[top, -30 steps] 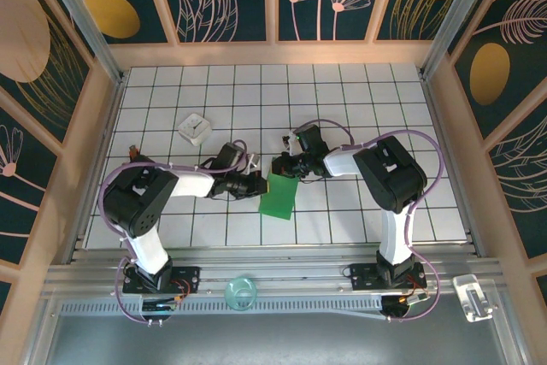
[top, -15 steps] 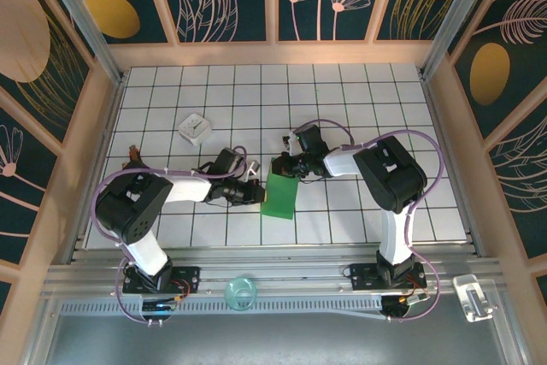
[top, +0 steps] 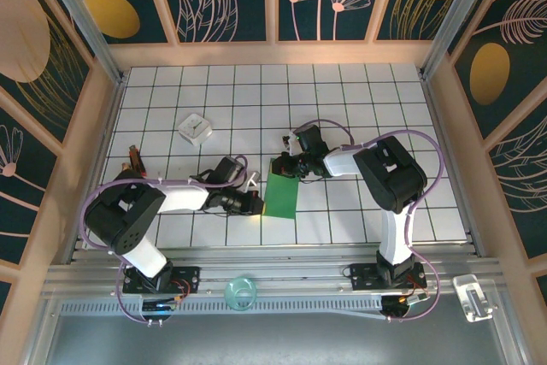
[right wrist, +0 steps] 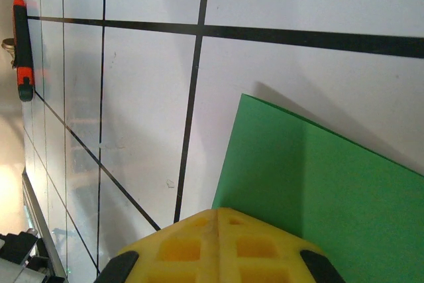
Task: Fold a paper plane with a square sheet of paper (pick it up from the middle)
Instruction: First fold in half a square sheet of paper at the center of the table.
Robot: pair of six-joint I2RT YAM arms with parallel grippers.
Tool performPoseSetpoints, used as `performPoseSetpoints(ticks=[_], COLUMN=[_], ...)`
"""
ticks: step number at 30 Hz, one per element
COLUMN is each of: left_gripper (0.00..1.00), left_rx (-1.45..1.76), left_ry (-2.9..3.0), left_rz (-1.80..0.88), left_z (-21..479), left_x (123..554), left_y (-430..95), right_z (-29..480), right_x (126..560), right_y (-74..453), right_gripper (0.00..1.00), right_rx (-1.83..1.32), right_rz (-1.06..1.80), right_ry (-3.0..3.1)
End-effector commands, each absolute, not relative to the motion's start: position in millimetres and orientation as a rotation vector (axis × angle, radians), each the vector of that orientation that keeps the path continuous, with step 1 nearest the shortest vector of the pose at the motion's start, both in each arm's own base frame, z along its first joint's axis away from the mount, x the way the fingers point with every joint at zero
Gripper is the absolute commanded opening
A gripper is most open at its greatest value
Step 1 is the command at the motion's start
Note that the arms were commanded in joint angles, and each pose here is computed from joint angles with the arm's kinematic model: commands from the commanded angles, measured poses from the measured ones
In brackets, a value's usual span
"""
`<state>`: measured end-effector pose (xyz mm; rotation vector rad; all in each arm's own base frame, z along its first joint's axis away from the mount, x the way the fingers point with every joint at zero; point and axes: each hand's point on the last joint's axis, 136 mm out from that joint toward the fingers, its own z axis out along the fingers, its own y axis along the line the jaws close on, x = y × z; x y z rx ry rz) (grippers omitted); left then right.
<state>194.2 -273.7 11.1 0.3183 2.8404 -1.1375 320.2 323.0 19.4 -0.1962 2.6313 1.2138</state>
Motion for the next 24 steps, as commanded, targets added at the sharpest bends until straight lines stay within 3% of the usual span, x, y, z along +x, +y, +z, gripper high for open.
performPoseSetpoints(ticks=[1,7,15,24], left_gripper=[0.00,0.00,0.00,0.00], left_rx=[0.335,0.427,0.367,0.171], left_ry=[3.087,3.090,2.796,2.707], left_rz=[-1.038,-0.983,-1.217,-1.187], left_z=[-17.4,-10.8,47.2,46.3], left_x=[139.6,135.8,182.0,237.7], left_y=[-246.2,-245.6,-287.9,-289.4], right_z=[-39.3,-40.7,-40.8,-40.1], right_x=[302.7,302.1,302.7,302.3], right_y=[284.0,282.2,281.9,281.3], right_gripper=[0.00,0.00,0.00,0.00], right_rx=[-0.050,-0.048,-0.053,-0.059], right_rz=[0.960,0.949,0.945,0.943], right_ry=[2.835,2.839,2.839,2.839])
